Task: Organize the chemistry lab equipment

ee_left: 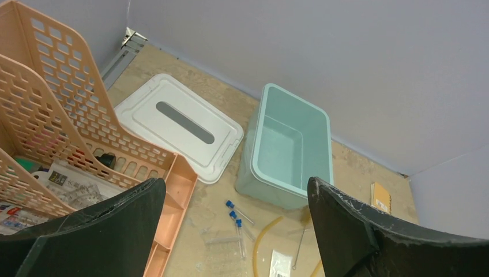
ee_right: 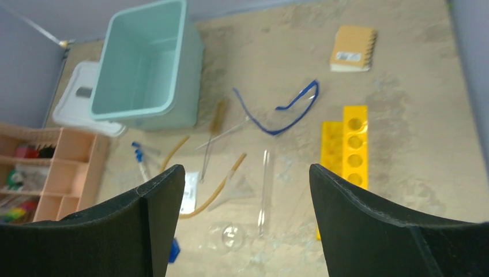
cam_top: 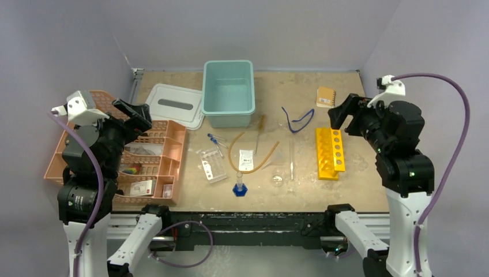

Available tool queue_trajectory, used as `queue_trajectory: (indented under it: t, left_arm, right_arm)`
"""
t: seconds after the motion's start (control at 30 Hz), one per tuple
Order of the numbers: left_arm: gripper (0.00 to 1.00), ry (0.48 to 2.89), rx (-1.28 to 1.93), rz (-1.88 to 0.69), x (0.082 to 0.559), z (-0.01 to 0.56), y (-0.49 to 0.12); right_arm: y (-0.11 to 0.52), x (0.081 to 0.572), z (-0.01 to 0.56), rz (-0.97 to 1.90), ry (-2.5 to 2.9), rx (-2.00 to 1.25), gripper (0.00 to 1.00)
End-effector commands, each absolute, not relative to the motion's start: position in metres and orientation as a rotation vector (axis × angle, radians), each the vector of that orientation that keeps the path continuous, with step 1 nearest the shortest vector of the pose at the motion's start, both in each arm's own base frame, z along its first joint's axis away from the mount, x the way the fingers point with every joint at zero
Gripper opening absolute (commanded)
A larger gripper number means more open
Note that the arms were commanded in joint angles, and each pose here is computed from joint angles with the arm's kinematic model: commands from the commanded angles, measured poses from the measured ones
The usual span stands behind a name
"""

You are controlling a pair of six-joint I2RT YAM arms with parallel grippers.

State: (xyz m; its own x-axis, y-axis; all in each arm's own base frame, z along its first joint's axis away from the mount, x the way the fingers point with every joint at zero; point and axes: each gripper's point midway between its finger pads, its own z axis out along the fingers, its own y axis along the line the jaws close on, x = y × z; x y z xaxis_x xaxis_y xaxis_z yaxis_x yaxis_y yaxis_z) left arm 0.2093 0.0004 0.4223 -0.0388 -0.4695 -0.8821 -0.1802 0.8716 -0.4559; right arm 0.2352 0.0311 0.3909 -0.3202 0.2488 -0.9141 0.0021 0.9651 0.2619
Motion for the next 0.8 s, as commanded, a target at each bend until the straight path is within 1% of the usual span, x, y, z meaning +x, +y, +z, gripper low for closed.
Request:
queue_trajectory:
  t: [0.0,0.1,0.17,0.3,0.43,0.53,0.6,0.67,0.77]
  left_arm:
    - [0.94,1.557,-0.520,-0.320,0.208,0.436,-0.006]
    - [0.94,1.556,-0.564,-0.310,0.211,0.429,-0.003]
    - [0.97,1.564,-0.573,-0.316,0.213,0.422,-0.004]
    - [0.99,1.638,-0.438,-0.425,0.228,0.400,-0.035]
    - [0.98,1.736,-0.358,-0.494,0.248,0.364,-0.059]
    - [0.96,1.798,-0.321,-0.578,0.259,0.341,-0.080]
    - [0.94,1.823,-0.320,-0.616,0.264,0.331,-0.088]
    - [0.93,1.843,-0.349,-0.619,0.271,0.323,-0.089]
    - [0.92,1.865,-0.381,-0.612,0.276,0.316,-0.088]
  right_arm:
    - [0.061,0.235,0.362,0.430,2.032,0.134,0.81]
    - [0.072,0.235,0.340,0.497,2.114,0.098,0.82]
    - [0.075,0.237,0.322,0.503,2.168,0.076,0.82]
    - [0.082,0.239,0.280,0.555,2.288,0.095,0.79]
    - [0.081,0.248,0.238,0.495,2.391,0.158,0.77]
    - [0.088,0.259,0.208,0.430,2.469,0.199,0.72]
    - [0.091,0.264,0.184,0.329,2.527,0.236,0.67]
    - [0.101,0.270,0.162,0.287,2.576,0.236,0.62]
    - [0.106,0.281,0.131,0.189,2.608,0.279,0.58]
